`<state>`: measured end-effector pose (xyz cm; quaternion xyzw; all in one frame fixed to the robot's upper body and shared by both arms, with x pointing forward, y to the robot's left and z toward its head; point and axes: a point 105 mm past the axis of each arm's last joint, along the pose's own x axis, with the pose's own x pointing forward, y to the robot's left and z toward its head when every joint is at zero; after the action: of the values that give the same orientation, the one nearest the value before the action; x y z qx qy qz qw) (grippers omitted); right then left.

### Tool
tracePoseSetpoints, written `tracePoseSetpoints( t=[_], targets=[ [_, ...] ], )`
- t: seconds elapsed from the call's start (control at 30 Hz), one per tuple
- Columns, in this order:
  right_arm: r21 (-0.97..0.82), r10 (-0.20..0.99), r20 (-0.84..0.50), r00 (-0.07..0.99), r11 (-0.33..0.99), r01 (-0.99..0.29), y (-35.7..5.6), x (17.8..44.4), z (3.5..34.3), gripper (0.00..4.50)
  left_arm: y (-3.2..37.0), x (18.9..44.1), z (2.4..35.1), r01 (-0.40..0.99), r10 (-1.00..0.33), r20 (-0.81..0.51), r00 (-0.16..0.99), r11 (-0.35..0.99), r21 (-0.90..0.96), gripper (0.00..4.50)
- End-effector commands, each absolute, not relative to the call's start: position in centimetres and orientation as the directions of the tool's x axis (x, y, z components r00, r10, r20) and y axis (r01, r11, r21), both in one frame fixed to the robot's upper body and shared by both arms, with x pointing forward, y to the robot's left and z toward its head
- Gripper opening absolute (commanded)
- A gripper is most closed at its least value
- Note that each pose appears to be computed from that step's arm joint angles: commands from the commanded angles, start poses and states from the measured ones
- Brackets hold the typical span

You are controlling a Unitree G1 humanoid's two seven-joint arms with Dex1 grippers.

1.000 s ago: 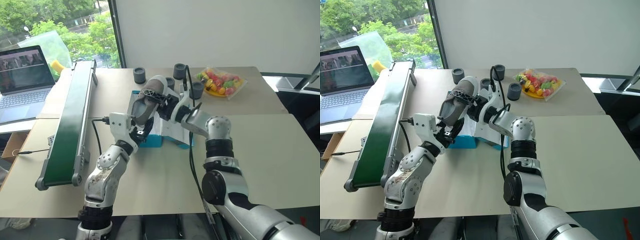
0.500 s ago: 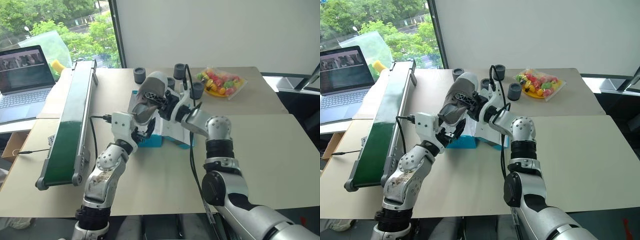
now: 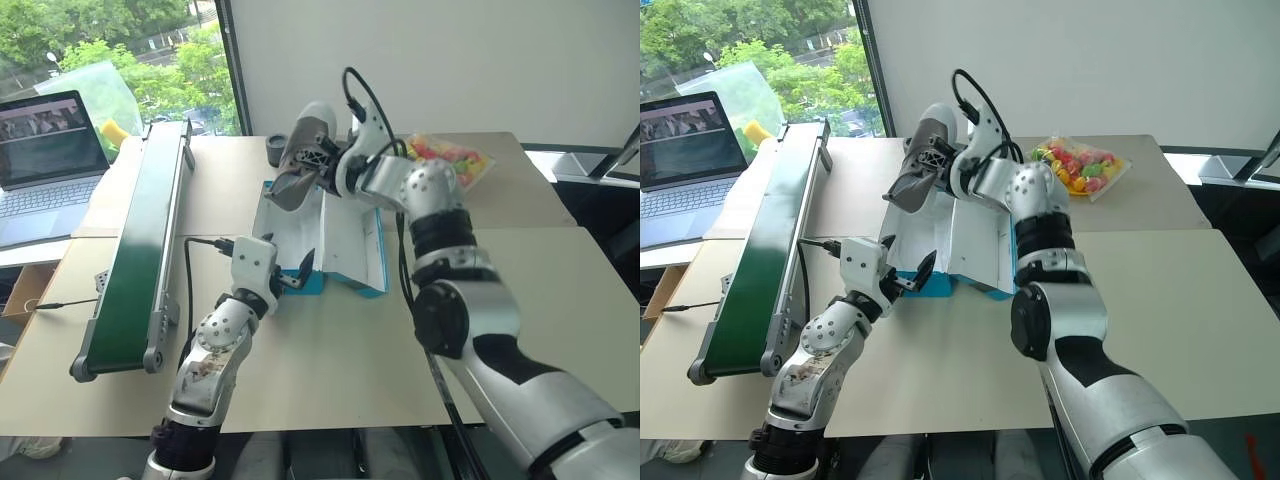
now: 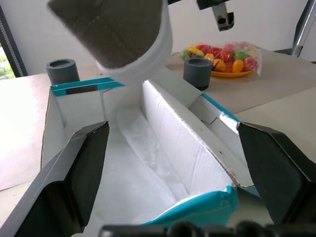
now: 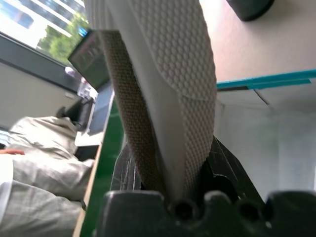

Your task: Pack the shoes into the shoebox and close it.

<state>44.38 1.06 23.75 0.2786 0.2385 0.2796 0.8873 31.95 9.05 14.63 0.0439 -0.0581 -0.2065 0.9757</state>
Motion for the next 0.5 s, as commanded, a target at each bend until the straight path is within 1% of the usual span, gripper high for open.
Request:
tracePoseSetpoints(
  t=[0.03, 0.13, 0.23, 0.27, 0.3, 0.37, 0.43, 0.5],
  targets=[
    [0.555, 0.581, -0.372, 0.724, 0.764, -0.329, 1.4, 44.3, 22.8, 0.48, 8.6, 30.6, 16.7, 0.424, -0.489, 0.165, 0.856, 0.848, 0.317, 4.42],
    [0.522, 0.551, -0.41, 0.727, 0.795, -0.308, 1.0, 44.5, 22.1, 0.48, 9.2, 29.5, 17.4, 0.471, -0.554, 0.141, 0.82, 0.795, 0.383, 4.42],
    [0.472, 0.535, -0.444, 0.719, 0.822, -0.32, 0.9, 44.4, 21.2, 0.48, 10.2, 26.6, 16.8, 0.649, -0.692, -0.031, 0.722, 0.66, 0.379, 4.42],
    [0.454, 0.531, -0.453, 0.716, 0.829, -0.327, 0.8, 44.4, 20.9, 0.48, 11.0, 25.8, 16.7, 0.688, -0.712, -0.091, 0.696, 0.625, 0.367, 4.42],
    [0.444, 0.529, -0.457, 0.715, 0.832, -0.332, 0.7, 44.4, 20.7, 0.48, 11.5, 25.3, 16.6, 0.707, -0.719, -0.125, 0.683, 0.609, 0.359, 4.42],
    [0.425, 0.524, -0.468, 0.712, 0.84, -0.338, 0.5, 44.4, 20.4, 0.48, 12.8, 24.6, 17.0, 0.728, -0.727, -0.154, 0.669, 0.598, 0.336, 4.42],
    [0.407, 0.521, -0.486, 0.701, 0.845, -0.346, 0.5, 44.3, 19.8, 0.48, 15.2, 24.7, 17.3, 0.712, -0.697, -0.169, 0.697, 0.645, 0.276, 4.42],
    [0.396, 0.519, -0.497, 0.695, 0.849, -0.351, 0.4, 44.2, 19.5, 0.48, 16.3, 24.7, 17.1, 0.706, -0.68, -0.196, 0.707, 0.661, 0.255, 4.42]
  ],
)
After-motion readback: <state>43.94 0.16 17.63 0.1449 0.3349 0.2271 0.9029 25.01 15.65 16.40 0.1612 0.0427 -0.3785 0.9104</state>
